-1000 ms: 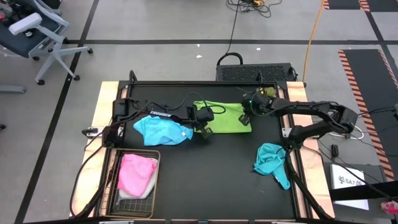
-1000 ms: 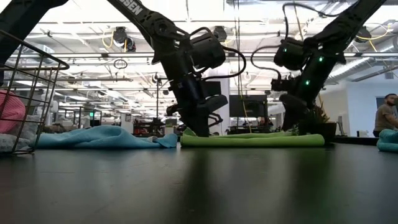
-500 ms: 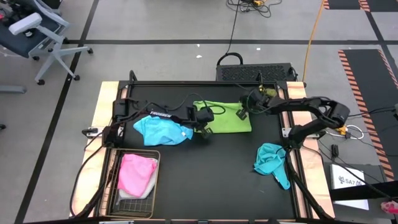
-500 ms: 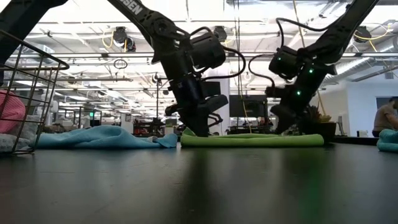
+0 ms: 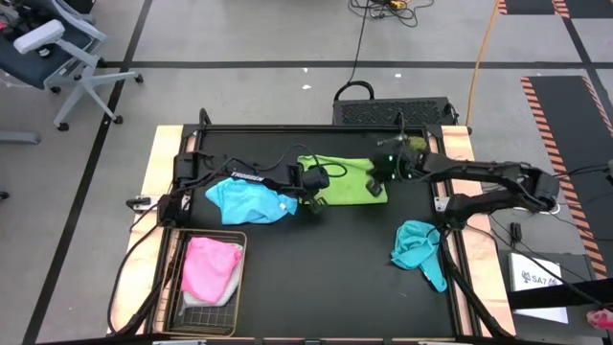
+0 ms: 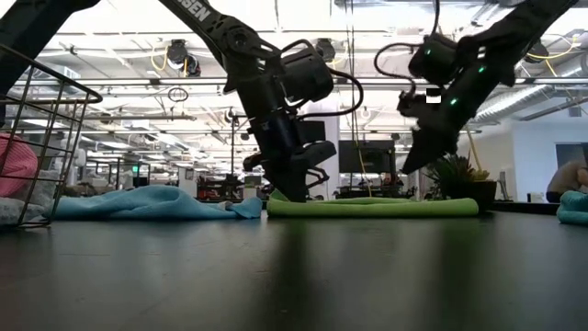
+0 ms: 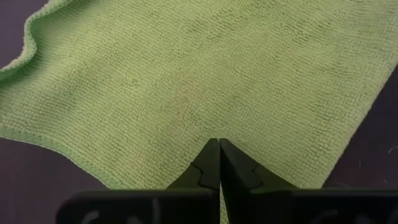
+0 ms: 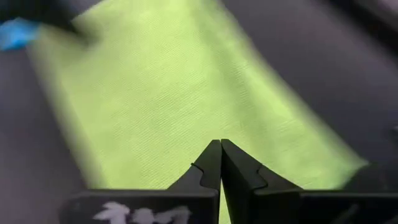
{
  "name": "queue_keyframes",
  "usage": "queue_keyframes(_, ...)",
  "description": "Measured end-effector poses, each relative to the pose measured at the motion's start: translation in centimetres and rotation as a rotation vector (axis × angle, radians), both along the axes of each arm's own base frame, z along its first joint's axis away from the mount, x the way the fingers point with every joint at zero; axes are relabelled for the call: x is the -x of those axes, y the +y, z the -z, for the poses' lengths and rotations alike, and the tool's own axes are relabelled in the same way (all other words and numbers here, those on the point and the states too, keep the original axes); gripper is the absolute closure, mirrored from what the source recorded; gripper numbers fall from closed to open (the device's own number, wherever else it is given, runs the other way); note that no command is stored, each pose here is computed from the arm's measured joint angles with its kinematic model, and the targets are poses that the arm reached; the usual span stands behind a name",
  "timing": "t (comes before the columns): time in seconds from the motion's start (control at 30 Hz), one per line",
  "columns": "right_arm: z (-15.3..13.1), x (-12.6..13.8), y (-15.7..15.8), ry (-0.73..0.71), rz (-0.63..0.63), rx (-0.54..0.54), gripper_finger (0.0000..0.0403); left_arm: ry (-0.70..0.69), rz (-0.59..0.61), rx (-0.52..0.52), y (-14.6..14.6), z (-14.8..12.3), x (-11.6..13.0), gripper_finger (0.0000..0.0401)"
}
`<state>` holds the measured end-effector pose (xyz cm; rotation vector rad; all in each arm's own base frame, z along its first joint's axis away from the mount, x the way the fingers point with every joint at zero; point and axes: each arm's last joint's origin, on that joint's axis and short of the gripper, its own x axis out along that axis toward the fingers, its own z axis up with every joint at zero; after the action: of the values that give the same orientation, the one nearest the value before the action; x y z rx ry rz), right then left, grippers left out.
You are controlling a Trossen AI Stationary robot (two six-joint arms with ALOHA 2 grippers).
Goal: Fold microfiber towels
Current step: Fold the green microfiber cloth
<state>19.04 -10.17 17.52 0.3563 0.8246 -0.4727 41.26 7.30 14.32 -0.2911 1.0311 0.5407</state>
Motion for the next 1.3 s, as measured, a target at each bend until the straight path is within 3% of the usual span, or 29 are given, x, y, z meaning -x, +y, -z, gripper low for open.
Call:
queue_keyframes(0.13, 0.7, 0.1, 2.4, 0.111, -0.078, -0.067, 0.0403, 0.002, 0.004, 0.012, 0.0, 0.0, 0.0, 0.0399)
queue_keyframes(0.27, 1.9, -0.1, 3.5, 0.204, -0.079, -0.032, 0.0403, 0.002, 0.013, 0.022, -0.2, 0.0, 0.0, 0.0398)
queue_keyframes(0.83, 5.4, 0.8, 4.6, 0.218, 0.033, -0.108, 0.0403, 0.079, 0.062, 0.032, -4.2, 0.7, 0.5, 0.0399)
queue_keyframes(1.17, 5.5, 0.1, 8.8, 0.192, -0.086, -0.332, 0.0403, 0.153, 0.097, 0.132, -8.7, 0.9, 1.3, 0.04)
queue_keyframes(1.3, 5.2, 0.4, 10.6, 0.209, -0.128, -0.368, 0.0403, 0.202, 0.118, 0.155, -10.5, 1.0, 1.9, 0.0399)
